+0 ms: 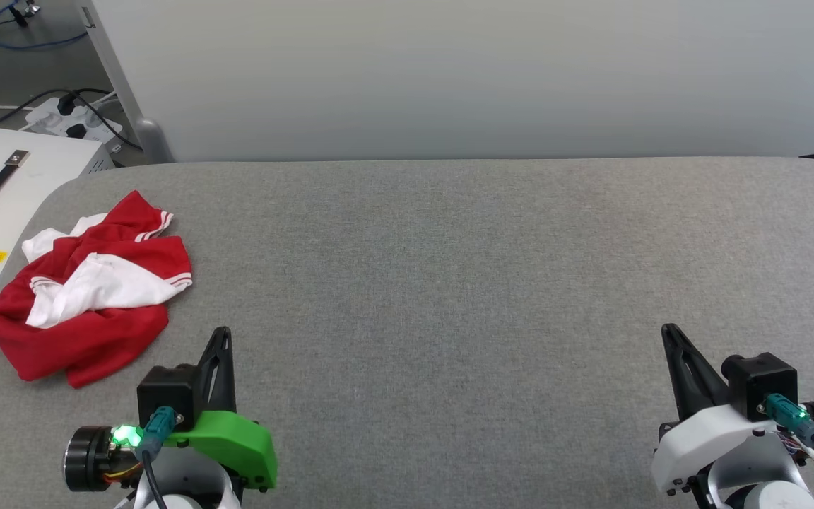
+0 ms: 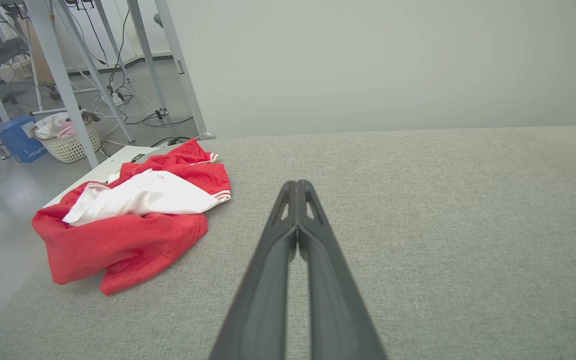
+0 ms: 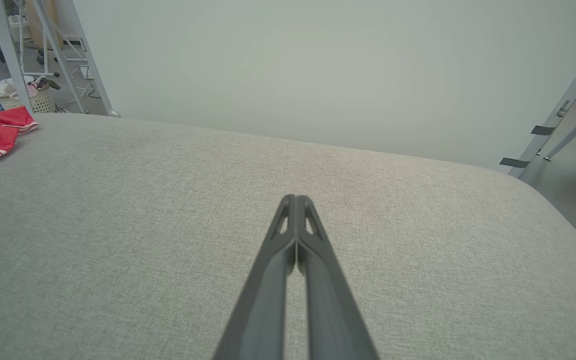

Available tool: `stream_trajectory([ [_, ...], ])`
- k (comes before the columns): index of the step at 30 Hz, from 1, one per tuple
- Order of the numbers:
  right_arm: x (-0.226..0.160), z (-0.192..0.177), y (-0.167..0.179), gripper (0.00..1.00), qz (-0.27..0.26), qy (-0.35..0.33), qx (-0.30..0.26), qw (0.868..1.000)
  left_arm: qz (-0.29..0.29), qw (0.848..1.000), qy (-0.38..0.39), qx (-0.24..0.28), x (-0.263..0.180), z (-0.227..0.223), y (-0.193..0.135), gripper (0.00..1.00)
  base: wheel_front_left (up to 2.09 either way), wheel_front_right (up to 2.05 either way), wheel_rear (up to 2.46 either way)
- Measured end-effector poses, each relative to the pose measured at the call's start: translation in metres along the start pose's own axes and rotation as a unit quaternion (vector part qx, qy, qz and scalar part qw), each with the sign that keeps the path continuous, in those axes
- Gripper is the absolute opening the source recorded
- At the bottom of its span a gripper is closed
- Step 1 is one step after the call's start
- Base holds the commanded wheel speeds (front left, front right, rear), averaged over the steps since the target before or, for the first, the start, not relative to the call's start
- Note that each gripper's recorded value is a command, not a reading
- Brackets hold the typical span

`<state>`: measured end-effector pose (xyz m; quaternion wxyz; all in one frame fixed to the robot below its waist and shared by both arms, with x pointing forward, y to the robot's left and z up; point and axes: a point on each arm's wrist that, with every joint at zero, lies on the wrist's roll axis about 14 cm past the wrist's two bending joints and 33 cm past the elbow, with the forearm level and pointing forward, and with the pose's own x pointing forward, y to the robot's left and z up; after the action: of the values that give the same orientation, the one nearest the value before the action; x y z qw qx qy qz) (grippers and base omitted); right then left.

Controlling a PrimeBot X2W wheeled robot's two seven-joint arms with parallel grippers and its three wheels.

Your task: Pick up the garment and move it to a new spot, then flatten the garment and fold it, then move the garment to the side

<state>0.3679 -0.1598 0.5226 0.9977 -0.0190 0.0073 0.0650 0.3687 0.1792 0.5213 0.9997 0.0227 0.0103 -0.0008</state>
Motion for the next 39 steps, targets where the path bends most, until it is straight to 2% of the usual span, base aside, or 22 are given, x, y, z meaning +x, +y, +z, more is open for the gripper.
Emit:
stream_trajectory([
  [6,0.000,0.000,0.000,0.00,0.000,0.000,0.000,1.000,0.000,1.000,0.000,0.000,0.000,0.000,0.000,0.00,0.00,0.00,0.00],
  [7,0.000,0.000,0.000,1.00,0.000,0.000,0.000,1.000,0.000,1.000,0.000,0.000,0.000,0.000,0.000,1.00,0.00,0.00,0.00],
  [39,-0.001,0.012,-0.008,1.00,-0.012,-0.036,0.035,0.999,0.008,1.000,-0.027,-0.010,0.000,0.008,0.002,1.00,0.00,0.00,0.00],
])
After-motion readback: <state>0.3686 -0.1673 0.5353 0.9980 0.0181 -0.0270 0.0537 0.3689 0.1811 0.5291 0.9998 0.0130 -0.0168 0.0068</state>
